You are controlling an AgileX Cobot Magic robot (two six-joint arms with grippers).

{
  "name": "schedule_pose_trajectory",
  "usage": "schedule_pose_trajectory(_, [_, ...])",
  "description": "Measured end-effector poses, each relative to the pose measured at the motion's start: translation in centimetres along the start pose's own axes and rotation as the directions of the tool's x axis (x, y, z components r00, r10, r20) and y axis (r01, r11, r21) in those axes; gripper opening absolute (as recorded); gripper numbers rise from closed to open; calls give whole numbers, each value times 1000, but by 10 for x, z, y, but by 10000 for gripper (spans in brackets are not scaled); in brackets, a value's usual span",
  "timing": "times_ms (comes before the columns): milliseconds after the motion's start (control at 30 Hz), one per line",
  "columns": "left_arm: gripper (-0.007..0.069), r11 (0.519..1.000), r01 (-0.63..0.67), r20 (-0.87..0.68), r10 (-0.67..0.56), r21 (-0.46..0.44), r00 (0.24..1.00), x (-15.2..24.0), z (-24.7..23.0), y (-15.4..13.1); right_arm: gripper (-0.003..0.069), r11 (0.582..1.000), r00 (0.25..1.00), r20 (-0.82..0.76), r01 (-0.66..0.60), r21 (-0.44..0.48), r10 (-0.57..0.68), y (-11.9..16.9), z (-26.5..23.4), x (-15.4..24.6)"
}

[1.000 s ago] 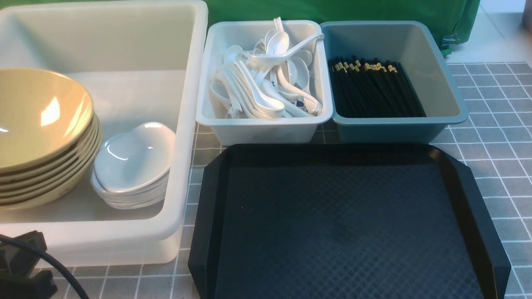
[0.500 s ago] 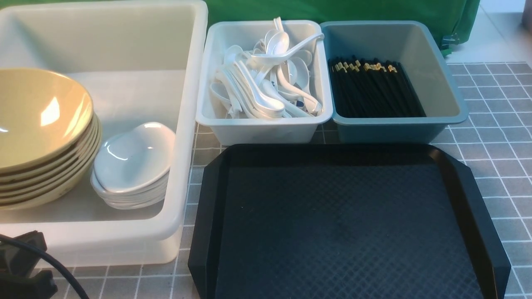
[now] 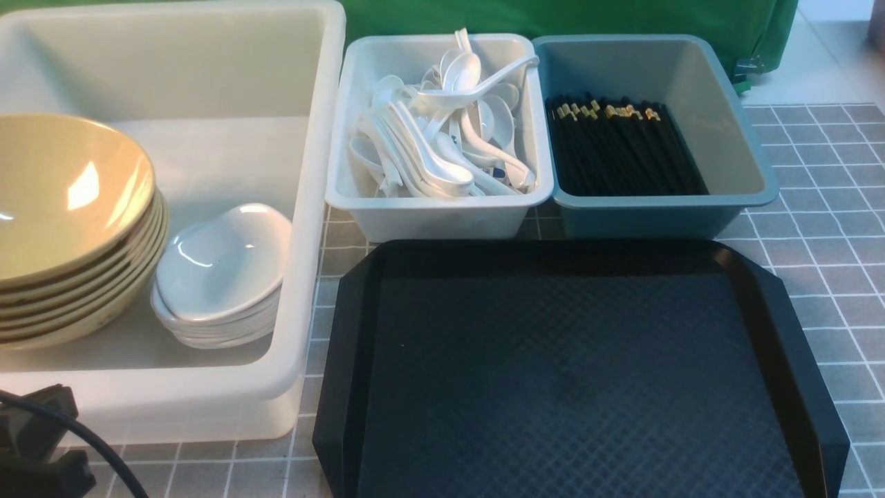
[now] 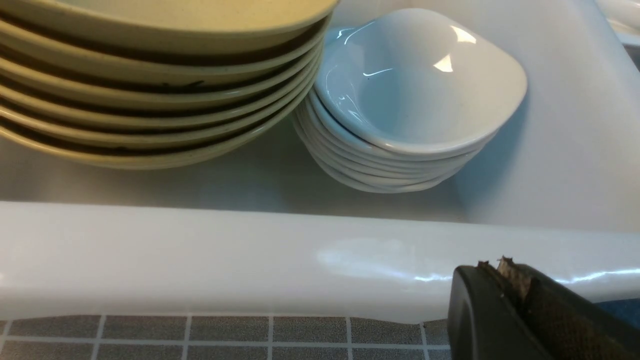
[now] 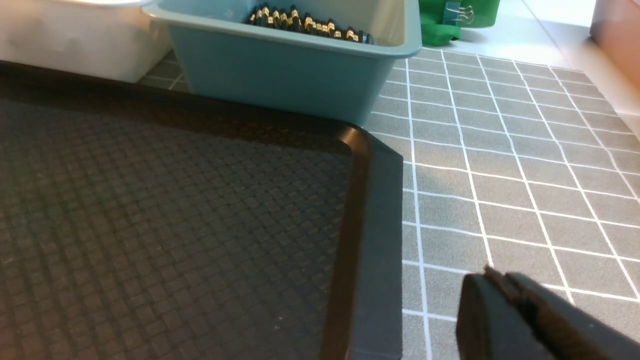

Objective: On grey table put chopsticks spoon bowls plates into blue grey white boxes.

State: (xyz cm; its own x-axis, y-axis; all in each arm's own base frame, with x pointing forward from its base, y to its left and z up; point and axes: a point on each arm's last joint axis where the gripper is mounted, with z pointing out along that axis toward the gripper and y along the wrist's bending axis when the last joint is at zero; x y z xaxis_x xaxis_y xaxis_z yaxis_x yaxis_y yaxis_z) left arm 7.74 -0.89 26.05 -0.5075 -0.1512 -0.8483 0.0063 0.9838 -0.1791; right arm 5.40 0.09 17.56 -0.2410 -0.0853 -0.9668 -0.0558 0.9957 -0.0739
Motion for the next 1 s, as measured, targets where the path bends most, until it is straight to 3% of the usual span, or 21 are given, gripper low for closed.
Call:
schedule_pose_trajectory(367, [-11, 1000, -4, 0, 4, 22, 1000, 1, 0, -2, 60, 1000, 1000, 0, 0, 0, 0, 0, 0, 0])
schedule_pose_trajectory(800, [-11, 969, -132, 100, 113, 208, 989, 35, -2, -11, 68, 1000, 1000, 0, 0, 0, 0, 0, 0, 0])
schedule_pose_trajectory(1000, [-11, 981, -153, 203, 128, 116, 971, 50, -6, 2, 76, 1000, 1000, 0, -2, 0, 2, 0, 0, 0])
